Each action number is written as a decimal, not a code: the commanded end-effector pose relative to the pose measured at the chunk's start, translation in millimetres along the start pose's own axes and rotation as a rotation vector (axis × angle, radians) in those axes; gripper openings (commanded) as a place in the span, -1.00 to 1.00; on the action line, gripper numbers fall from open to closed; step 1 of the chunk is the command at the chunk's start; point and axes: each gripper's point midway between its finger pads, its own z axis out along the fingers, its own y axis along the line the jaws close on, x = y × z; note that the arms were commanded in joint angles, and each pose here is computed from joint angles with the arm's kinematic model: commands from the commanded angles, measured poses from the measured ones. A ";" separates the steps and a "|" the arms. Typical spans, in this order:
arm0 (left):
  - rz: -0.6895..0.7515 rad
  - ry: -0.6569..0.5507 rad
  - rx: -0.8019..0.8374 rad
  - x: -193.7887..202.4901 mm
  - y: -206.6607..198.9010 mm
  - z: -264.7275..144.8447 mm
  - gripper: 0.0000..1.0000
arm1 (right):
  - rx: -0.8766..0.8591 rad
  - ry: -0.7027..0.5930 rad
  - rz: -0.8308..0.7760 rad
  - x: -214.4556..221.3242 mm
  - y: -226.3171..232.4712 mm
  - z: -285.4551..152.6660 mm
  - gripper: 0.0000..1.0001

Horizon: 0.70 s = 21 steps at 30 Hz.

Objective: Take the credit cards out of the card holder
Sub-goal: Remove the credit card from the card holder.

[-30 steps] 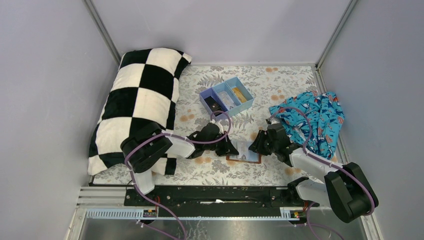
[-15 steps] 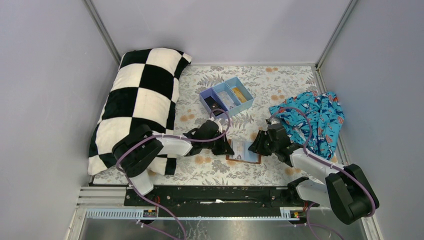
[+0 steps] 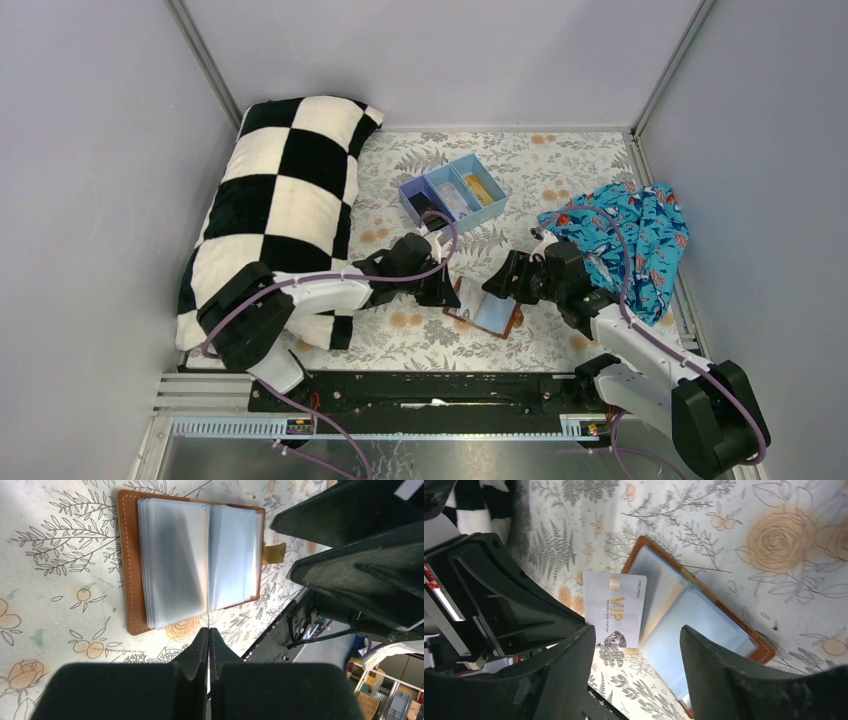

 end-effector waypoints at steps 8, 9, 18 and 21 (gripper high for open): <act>0.075 -0.048 0.070 -20.0 -19.9 -29.5 -1.00 | -0.300 0.053 0.064 7.8 44.3 8.4 0.46; 0.072 -0.047 0.076 -18.9 -19.1 -30.4 -1.00 | -0.323 0.053 0.071 8.8 47.1 8.0 0.46; 0.075 -0.070 0.196 -24.9 -34.5 -52.9 -1.00 | -0.425 0.088 0.142 16.4 54.8 10.9 0.46; 0.082 -0.060 0.231 -23.7 -41.0 -58.4 -1.00 | -0.469 0.082 0.169 13.7 60.9 11.2 0.47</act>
